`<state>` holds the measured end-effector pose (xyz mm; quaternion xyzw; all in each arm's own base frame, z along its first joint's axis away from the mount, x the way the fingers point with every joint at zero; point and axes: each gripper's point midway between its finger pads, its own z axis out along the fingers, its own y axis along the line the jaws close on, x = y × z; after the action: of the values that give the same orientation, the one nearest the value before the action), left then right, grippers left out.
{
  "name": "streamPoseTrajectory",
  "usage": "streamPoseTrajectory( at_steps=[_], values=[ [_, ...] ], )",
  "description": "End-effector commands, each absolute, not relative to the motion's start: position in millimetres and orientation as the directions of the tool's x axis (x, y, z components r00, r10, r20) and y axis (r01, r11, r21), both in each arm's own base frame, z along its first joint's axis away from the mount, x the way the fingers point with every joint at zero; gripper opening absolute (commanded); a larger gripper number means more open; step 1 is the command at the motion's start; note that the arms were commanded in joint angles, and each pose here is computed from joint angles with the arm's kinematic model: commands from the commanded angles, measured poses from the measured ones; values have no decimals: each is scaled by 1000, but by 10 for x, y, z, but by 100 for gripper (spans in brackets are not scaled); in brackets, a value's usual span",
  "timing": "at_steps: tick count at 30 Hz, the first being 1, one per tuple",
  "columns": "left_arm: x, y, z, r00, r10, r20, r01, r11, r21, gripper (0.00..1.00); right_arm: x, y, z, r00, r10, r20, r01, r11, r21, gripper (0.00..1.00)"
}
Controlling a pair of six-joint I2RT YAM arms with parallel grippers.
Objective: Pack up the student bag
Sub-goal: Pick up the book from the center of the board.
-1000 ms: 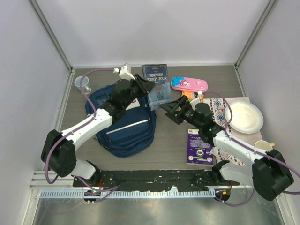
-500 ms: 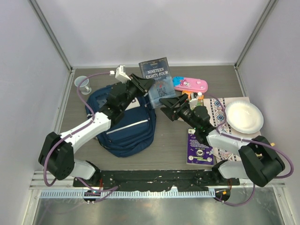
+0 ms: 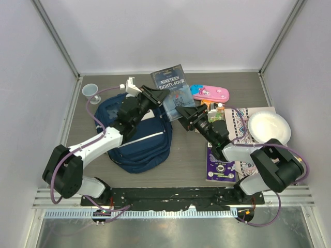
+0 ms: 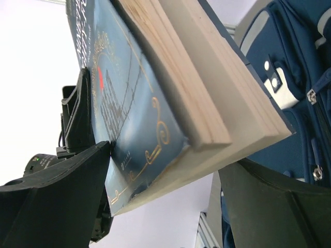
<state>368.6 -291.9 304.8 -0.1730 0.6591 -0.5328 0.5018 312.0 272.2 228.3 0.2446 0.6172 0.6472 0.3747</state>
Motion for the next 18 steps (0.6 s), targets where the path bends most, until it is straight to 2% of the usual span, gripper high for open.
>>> streamPoseTrajectory(
  at_steps=[1,8,13,18],
  values=[
    [3463,-2810,3894,-376,-847,-375,483,166,-860,0,3184,2628,2624,-507,845,-171,-352,-23,936,88],
    [3456,-2779,3764,-378,-847,-374,457,180,-871,0,3135,2586,2720,-509,852,-122,-396,-106,912,87],
    [3452,-2753,3647,-379,-842,-384,433,206,-877,0,3165,2517,2721,-454,871,-187,-405,-15,914,84],
    [3444,-2741,3561,-387,-839,-383,414,213,-885,0,3157,2491,2747,-429,868,-249,-398,65,915,77]
  ],
)
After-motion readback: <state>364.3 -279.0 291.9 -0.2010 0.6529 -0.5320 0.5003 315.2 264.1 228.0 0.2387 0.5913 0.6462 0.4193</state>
